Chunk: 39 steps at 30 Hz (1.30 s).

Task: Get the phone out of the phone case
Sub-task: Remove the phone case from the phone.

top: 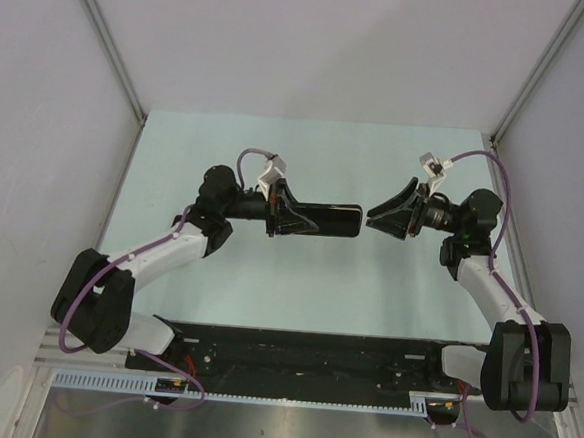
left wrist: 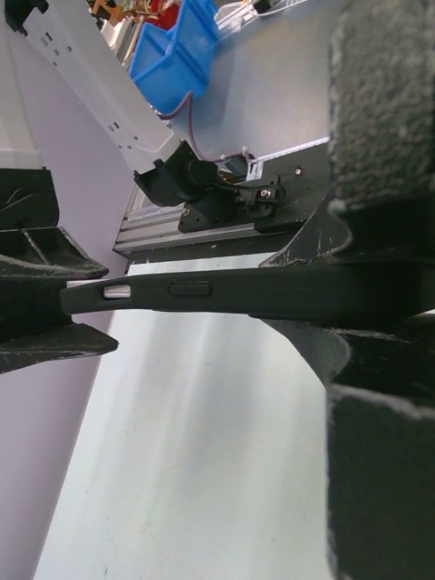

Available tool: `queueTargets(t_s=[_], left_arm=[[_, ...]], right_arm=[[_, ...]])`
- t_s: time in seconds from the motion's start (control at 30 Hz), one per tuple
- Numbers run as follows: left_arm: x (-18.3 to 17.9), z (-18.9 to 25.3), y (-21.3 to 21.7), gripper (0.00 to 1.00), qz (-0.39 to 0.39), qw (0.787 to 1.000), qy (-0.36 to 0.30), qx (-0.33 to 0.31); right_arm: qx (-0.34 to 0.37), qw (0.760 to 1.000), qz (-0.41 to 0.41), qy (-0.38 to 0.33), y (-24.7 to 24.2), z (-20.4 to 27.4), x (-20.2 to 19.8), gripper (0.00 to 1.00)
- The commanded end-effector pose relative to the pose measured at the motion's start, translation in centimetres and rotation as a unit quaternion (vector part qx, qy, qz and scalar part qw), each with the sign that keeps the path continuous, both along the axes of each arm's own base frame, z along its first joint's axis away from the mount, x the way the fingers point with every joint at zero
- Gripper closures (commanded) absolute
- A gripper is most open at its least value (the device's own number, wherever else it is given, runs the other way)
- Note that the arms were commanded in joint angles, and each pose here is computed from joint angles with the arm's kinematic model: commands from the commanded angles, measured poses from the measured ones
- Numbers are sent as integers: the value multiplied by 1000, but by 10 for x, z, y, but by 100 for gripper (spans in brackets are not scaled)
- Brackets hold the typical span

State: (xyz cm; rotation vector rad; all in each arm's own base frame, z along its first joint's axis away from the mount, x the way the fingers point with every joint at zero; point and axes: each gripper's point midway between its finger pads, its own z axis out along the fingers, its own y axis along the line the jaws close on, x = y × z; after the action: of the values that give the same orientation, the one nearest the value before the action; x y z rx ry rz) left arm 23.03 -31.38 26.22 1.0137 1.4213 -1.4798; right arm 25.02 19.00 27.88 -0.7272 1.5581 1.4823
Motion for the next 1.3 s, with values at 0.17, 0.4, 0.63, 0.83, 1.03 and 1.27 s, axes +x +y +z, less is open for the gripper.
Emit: queueTargets(t_s=[0.17, 0.4, 0.63, 0.83, 1.03, 1.27], left_arm=[[8, 20, 1, 100, 5, 1000, 2, -21], [15, 21, 3, 99, 19, 999, 10, -23], [13, 21, 3, 100, 11, 1000, 14, -21], [12, 19, 2, 100, 4, 999, 25, -19], [12, 19, 2, 100, 1, 999, 30, -18], [10, 20, 2, 99, -2, 999, 32, -18]], right_arm=[[-21, 998, 3, -52, 3, -6, -3, 46], [-37, 996, 13, -75, 5, -18, -7, 48], [-45, 995, 20, -82, 9, -26, -9, 50], [-49, 995, 29, -81, 14, -31, -11, 52], [-53, 994, 33, -85, 17, -35, -12, 52], [-64, 992, 36, -99, 20, -43, -12, 55]])
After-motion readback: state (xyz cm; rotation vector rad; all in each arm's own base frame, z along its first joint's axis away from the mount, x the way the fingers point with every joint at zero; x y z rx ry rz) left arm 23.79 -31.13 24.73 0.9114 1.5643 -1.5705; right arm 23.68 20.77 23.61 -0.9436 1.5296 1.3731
